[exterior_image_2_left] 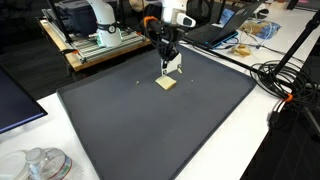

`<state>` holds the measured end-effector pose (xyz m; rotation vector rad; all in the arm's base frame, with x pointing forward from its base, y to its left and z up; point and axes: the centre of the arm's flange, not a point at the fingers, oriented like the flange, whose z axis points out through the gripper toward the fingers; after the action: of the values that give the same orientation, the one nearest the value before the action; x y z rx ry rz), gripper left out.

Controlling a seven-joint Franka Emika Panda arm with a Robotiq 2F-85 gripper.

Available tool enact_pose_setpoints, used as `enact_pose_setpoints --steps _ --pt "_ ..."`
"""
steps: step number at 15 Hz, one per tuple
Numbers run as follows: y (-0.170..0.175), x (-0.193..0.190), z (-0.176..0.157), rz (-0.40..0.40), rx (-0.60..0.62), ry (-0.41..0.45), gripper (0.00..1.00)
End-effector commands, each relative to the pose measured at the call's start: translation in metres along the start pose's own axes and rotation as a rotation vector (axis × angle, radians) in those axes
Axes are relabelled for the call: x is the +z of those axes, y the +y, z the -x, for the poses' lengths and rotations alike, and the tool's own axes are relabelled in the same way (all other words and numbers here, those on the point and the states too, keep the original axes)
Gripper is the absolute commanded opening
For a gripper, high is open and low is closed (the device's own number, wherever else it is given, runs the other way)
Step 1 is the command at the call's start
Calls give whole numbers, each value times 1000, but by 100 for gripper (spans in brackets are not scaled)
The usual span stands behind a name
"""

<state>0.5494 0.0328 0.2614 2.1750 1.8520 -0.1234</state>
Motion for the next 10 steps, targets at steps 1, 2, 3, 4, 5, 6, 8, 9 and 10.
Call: enact_pose_setpoints --steps 1,2,3,4,5,6,8,9,10 --pt "-4 7 10 31 -136 -14 1" --pt "-6 9 9 11 -165 -19 1" --pt "-6 12 8 17 -170 -20 1" --pt "-3 7 5 2 -117 -10 4" --pt "-4 9 4 0 -129 -12 4" --pt "-5 10 4 -2 -135 -13 4" --pt "-5 10 4 -2 -141 -13 4" --pt "-5 10 4 -2 -141 -13 1" --pt "-3 13 2 -1 -153 -3 1"
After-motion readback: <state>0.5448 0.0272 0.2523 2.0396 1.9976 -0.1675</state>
